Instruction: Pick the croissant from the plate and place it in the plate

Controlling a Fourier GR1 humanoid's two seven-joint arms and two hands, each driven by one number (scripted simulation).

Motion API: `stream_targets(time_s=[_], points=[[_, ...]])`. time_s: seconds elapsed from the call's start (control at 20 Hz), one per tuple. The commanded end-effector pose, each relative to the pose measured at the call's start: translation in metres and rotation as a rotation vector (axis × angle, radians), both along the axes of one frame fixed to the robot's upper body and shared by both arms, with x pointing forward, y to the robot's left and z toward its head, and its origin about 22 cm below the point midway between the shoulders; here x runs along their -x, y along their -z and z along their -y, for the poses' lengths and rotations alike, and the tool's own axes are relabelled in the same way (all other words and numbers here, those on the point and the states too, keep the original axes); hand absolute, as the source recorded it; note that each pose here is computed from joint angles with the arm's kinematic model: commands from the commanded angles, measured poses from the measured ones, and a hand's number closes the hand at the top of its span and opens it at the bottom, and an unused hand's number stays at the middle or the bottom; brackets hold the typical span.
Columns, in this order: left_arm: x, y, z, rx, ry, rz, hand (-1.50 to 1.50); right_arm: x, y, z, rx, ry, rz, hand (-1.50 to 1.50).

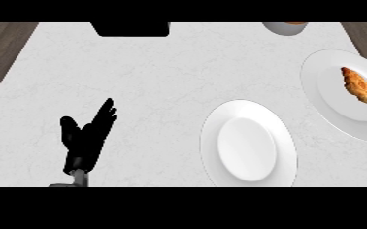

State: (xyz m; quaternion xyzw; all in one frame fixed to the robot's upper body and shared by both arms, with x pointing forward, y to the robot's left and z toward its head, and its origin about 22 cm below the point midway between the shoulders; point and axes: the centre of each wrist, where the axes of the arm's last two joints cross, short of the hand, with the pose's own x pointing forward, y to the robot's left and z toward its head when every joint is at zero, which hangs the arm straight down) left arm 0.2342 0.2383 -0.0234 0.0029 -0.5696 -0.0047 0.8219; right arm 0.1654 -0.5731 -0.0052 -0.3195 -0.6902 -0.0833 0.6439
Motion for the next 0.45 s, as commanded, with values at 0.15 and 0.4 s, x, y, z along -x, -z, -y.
stream_targets(time_s=[0.15,0.4], points=[[0.017,0.009,0.01,-0.008,-0.006,-0.02,0.0,0.039,0.019,0.001,0.04,-0.019,-0.055,-1.5],[0.015,0.009,0.003,0.005,-0.007,-0.04,0.0,0.044,0.028,-0.009,0.034,-0.017,-0.071,-1.5]])
